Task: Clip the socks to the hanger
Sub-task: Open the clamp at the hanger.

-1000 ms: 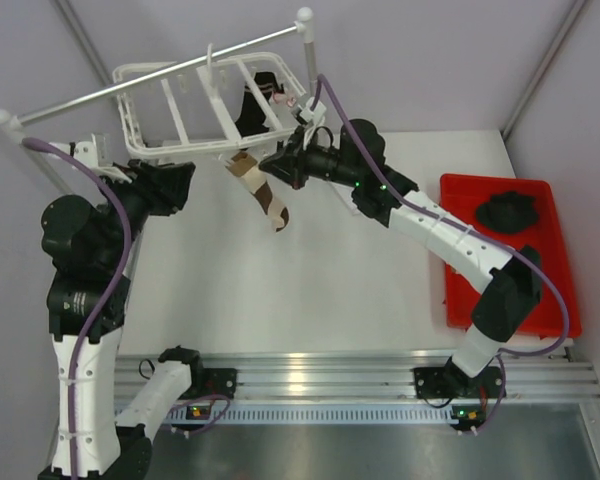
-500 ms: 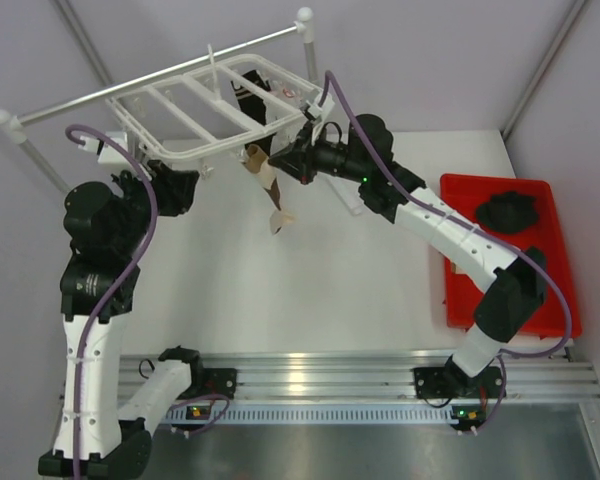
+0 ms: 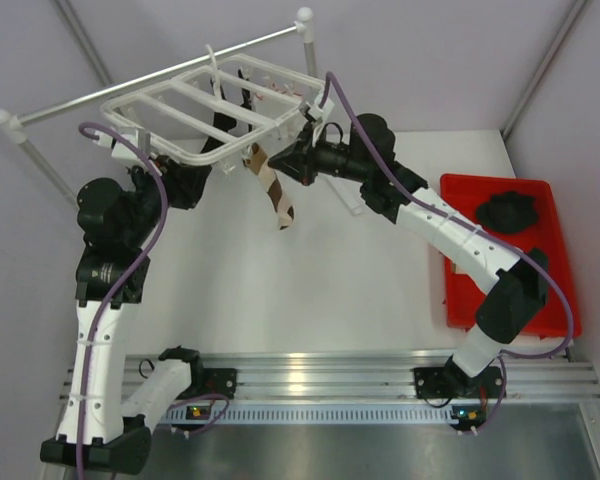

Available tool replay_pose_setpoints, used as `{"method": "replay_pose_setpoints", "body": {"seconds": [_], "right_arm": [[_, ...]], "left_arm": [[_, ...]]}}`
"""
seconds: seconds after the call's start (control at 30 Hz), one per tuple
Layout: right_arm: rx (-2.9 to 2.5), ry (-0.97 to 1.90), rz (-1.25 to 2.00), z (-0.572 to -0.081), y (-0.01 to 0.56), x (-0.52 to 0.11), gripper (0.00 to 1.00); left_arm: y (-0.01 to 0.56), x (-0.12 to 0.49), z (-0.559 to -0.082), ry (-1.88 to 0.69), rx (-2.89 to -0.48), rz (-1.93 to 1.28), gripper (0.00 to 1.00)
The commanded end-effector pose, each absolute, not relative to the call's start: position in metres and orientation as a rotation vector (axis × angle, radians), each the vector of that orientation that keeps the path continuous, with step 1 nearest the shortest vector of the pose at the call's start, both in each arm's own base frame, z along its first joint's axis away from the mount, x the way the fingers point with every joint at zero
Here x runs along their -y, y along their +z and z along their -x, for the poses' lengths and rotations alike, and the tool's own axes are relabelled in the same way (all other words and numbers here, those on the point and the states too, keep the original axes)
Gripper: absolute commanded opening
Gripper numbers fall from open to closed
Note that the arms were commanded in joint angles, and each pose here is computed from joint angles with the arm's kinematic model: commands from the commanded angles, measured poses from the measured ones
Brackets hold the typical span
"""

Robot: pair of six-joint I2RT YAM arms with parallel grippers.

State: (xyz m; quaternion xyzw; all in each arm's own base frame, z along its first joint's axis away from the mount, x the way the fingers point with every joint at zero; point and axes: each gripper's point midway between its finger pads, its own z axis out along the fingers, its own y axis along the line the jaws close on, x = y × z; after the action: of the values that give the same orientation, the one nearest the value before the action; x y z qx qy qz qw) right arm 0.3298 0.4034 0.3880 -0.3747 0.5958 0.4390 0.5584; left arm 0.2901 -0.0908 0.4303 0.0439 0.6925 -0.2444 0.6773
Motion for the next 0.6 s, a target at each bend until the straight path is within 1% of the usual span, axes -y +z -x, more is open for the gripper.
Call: {"method": "replay_pose_setpoints", "body": {"seconds": [0.0, 0.03, 0.07, 0.1, 0.17, 0.3, 0.33, 0.37, 0.47, 0.57], "right_arm": [[-1.283, 1.004, 0.882, -0.321, 0.433, -0.39, 0.08], [-1.291, 0.99, 0.873, -0.324, 0.432, -0.389, 0.15], [-1.278, 0.978, 0.872, -0.323, 0.436, -0.387, 0.26], [-1.28, 0.974, 0.87, -0.323, 0.434, -0.386, 0.32], [-1.243, 0.976, 0.876, -0.317, 0.442, -0.383, 0.36], [-1.183, 1.012, 0.902, -0.301, 0.44, -0.38, 0.4], [-1.161, 1.031, 0.916, -0.296, 0.441, -0.38, 0.42], [-1.139, 1.05, 0.912, -0.29, 0.445, -0.38, 0.45], [-1.075, 1.096, 0.918, -0.278, 0.448, -0.385, 0.49], [-1.009, 1.123, 0.92, -0.267, 0.448, -0.394, 0.5]], "left_arm": [[0.458, 0.098, -0.288, -0.593, -1.451, -0.125, 0.33], [0.459, 0.098, -0.287, -0.598, -1.448, -0.125, 0.33], [0.459, 0.099, -0.287, -0.602, -1.45, -0.126, 0.32], [0.459, 0.099, -0.287, -0.603, -1.449, -0.126, 0.32], [0.459, 0.1, -0.287, -0.607, -1.449, -0.131, 0.31], [0.459, 0.1, -0.288, -0.609, -1.452, -0.132, 0.31], [0.459, 0.101, -0.288, -0.612, -1.453, -0.133, 0.31], [0.46, 0.101, -0.288, -0.614, -1.451, -0.134, 0.31], [0.458, 0.101, -0.289, -0.62, -1.458, -0.13, 0.31], [0.458, 0.102, -0.289, -0.629, -1.46, -0.124, 0.31]]}}
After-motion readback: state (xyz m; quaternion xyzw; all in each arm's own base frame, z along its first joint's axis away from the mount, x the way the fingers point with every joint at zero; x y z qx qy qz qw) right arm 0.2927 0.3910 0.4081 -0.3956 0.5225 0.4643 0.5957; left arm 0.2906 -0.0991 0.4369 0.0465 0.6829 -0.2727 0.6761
